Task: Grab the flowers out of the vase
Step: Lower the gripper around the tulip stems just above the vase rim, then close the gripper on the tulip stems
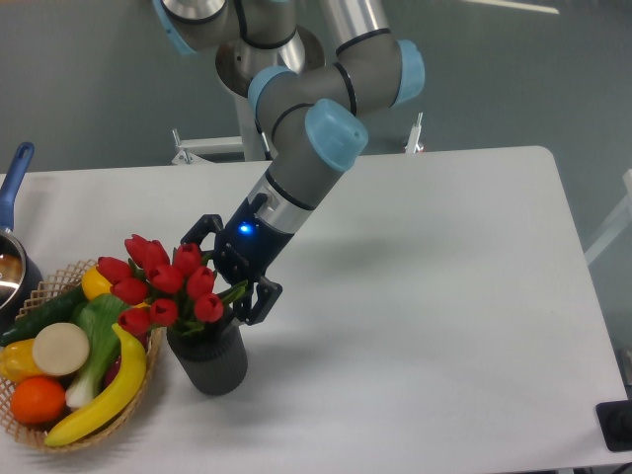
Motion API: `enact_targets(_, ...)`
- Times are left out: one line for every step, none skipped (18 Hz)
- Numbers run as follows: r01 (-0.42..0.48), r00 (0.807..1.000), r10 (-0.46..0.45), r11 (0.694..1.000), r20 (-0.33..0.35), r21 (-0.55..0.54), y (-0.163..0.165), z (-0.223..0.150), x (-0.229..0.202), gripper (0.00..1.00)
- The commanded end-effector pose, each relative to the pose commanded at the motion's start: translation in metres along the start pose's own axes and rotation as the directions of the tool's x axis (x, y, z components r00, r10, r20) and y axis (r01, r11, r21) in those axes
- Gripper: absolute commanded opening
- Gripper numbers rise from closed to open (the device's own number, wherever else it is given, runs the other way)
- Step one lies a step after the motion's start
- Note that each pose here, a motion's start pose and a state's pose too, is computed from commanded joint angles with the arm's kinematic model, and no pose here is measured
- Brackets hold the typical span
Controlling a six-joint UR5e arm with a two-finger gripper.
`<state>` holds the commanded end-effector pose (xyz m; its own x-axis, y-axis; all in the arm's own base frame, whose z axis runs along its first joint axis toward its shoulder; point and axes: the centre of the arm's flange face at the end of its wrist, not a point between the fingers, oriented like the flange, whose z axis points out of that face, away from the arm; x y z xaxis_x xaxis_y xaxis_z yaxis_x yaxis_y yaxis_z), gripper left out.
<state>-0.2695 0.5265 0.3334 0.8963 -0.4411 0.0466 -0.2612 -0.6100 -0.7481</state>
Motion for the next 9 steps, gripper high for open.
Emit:
enact_targets(-0.004,1.0,0.004,1.0,-0.005,0.0,-0.0018,0.002,0.0028,1.0)
enact_targets(-0.001,1.0,0.001,1.0,-0.008,0.0,-0.0002,0.0032,0.0038,1.0)
enact_targets(-0.001,1.0,0.001,1.0,-0.009,0.002,-0.0013,0.0031,0.0047,1.0)
enact_targets(-0.002,1.0,0.002,1.0,-0.009,0.003,-0.0021,0.0028,0.0045,1.0)
enact_targets(-0.003,1.0,0.003,1.0,-0.012,0.002,-0.0014,0.0045,0.0044,1.0)
enact_targets(-0.005,1.0,0.005,1.0,-0.018,0.001,-0.0021,0.0079,0.006,1.0)
enact_targets(-0.004,1.0,0.004,1.0,-0.02,0.001,-0.0019,0.0091,0.0063,1.0)
enact_targets(-0.006,1.0,0.006,1.0,-0.019,0.005,-0.004,0.0078,0.0061,1.0)
enact_targets(-0.007,1.0,0.007,1.0,-0.018,0.005,-0.0037,0.0082,0.0057,1.0)
